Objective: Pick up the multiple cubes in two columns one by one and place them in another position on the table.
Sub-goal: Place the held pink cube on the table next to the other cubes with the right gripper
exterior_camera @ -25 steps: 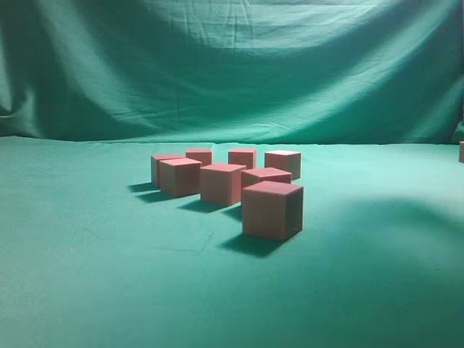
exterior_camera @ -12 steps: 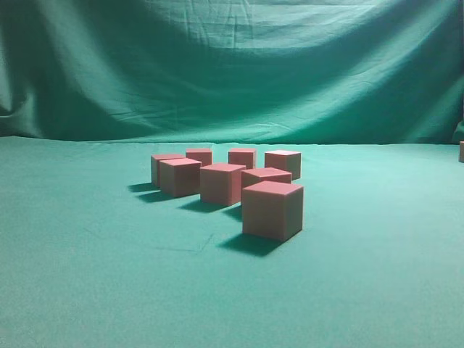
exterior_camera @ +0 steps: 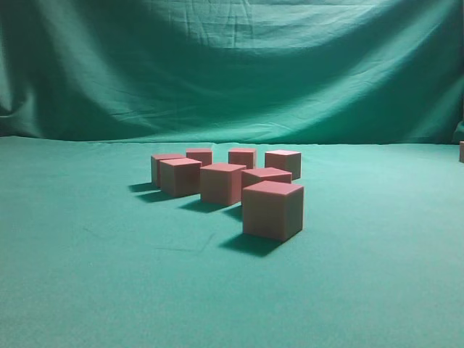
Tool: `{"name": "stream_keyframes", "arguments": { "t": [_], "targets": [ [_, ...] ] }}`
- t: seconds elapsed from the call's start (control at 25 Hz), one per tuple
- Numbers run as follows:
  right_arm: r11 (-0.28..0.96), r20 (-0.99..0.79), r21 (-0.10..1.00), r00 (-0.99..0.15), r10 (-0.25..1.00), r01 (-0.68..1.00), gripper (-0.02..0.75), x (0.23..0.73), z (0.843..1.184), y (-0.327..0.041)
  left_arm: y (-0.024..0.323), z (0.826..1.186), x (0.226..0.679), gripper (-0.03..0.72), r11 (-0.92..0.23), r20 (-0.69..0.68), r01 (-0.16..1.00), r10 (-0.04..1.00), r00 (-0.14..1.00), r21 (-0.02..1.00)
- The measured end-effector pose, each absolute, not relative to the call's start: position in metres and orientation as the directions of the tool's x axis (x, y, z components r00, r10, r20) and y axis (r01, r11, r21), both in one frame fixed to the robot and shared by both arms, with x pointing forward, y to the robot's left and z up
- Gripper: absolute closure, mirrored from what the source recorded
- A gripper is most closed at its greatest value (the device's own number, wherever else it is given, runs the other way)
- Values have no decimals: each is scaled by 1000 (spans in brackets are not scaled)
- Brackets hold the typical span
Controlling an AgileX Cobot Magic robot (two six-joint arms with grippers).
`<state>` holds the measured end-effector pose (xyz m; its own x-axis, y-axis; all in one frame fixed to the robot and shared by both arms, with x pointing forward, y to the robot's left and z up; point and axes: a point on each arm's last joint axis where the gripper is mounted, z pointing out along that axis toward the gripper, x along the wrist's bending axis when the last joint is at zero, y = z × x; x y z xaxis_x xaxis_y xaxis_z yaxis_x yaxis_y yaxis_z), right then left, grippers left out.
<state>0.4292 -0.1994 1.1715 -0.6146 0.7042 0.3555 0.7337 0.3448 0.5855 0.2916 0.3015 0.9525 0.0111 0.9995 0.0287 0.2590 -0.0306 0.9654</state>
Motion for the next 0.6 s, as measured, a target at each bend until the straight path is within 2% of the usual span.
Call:
{"name": "stream_keyframes", "arguments": {
  "t": [0.32, 0.6],
  "targets": [
    [657, 234, 556, -854, 464, 509, 482, 397, 1151, -129, 301, 953, 292, 688, -31, 29, 259, 1000, 11, 965],
    [828, 102, 441, -936, 336, 346, 482, 405, 1102, -72, 301, 953, 292, 688, -31, 29, 259, 1000, 11, 965]
  ]
}}
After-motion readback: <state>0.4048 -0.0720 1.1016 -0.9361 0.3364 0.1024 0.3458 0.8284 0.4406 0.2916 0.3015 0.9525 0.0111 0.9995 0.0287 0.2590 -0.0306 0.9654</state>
